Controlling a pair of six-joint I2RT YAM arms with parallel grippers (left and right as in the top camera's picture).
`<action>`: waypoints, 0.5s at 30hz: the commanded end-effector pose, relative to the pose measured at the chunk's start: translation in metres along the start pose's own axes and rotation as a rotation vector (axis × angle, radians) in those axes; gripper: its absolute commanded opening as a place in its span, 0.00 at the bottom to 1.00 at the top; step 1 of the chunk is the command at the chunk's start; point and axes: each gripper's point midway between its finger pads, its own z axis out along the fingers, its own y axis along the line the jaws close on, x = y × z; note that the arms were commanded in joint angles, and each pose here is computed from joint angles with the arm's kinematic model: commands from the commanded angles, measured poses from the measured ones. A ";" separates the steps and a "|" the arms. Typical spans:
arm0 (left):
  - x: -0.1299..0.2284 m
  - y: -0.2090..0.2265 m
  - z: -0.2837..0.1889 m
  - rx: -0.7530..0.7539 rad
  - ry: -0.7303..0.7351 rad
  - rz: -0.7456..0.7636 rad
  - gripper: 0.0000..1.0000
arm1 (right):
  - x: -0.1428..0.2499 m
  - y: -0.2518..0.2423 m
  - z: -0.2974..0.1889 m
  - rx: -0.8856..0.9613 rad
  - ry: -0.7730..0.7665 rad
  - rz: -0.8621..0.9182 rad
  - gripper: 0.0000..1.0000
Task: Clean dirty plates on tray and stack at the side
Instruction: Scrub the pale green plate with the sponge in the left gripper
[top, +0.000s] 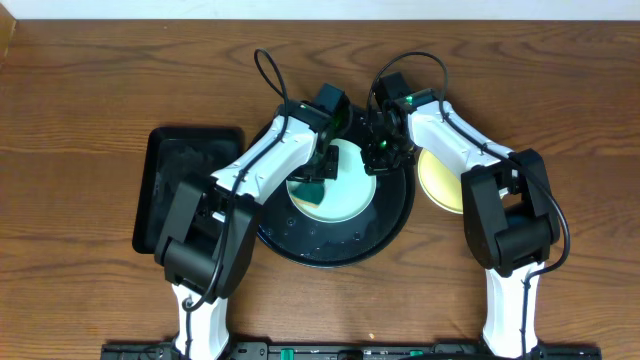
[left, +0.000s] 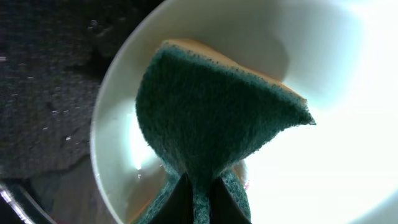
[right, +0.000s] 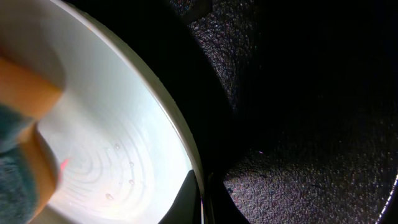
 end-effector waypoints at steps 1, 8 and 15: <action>0.007 -0.006 0.008 0.030 0.041 -0.040 0.07 | 0.017 0.008 0.019 -0.008 0.060 0.004 0.01; 0.017 -0.065 -0.002 0.353 0.098 0.107 0.07 | 0.017 0.008 0.019 -0.008 0.060 0.004 0.01; 0.002 -0.043 0.005 0.214 0.030 0.054 0.08 | 0.017 0.008 0.019 -0.008 0.060 0.004 0.01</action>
